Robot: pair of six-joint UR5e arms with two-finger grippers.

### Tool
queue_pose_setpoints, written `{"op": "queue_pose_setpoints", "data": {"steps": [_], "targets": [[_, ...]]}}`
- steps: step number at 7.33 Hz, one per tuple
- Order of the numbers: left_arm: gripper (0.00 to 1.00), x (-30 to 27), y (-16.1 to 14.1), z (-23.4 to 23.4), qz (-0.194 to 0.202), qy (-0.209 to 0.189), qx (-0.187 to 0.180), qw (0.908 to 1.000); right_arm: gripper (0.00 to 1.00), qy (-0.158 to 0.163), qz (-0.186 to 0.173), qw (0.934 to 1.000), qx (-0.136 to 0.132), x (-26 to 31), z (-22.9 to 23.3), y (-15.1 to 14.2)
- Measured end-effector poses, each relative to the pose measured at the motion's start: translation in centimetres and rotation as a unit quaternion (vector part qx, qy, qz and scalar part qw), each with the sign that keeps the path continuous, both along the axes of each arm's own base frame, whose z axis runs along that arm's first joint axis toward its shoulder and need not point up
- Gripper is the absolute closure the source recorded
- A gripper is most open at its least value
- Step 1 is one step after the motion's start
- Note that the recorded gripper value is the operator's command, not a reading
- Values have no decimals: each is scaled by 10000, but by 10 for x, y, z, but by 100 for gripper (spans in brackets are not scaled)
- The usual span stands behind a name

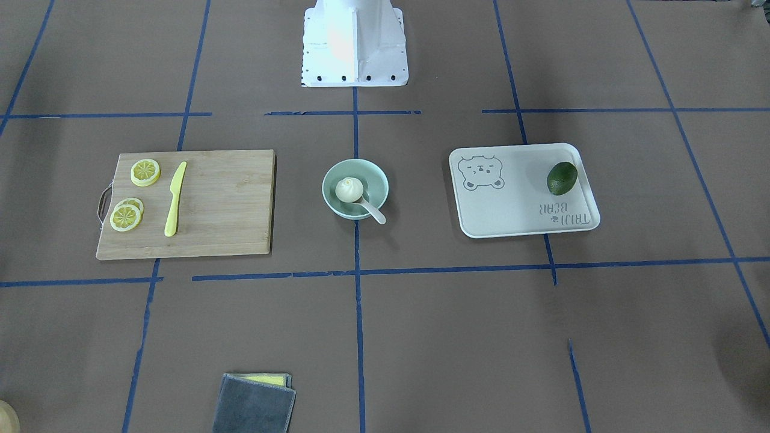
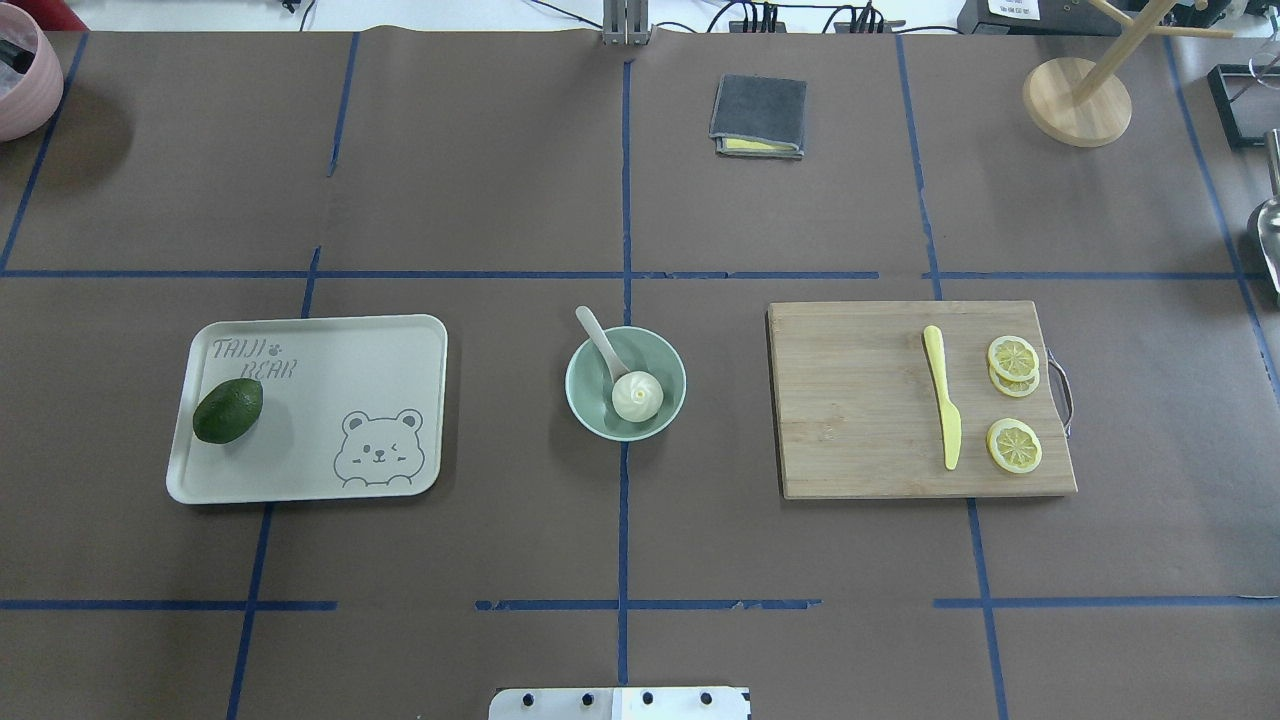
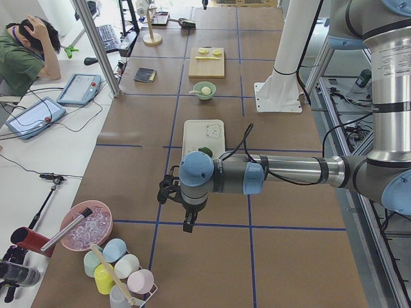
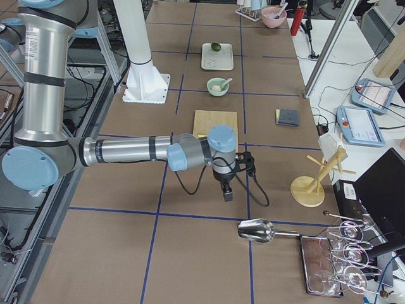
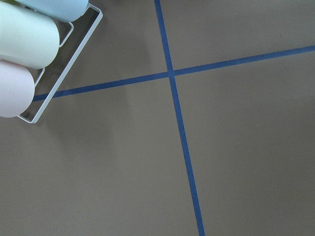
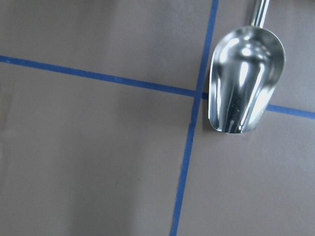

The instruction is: Put spoon and bun in bowl

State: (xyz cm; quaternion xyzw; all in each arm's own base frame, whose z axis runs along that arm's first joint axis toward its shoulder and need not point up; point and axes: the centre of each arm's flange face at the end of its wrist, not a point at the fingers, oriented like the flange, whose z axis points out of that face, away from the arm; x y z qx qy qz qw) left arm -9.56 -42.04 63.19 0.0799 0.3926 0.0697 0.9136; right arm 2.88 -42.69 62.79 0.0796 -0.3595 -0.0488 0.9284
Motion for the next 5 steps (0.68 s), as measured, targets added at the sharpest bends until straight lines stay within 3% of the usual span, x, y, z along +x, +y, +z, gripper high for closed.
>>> {"op": "queue_pose_setpoints", "data": {"steps": [3, 5], "targets": [[0, 0, 3, 2, 30, 2, 15, 10000, 0, -65, 97, 9999, -94, 15, -6, -1], [0, 0, 5, 5, 39, 8, -9, 10000, 0, -50, -162, 9998, -73, 13, -16, -12]]}}
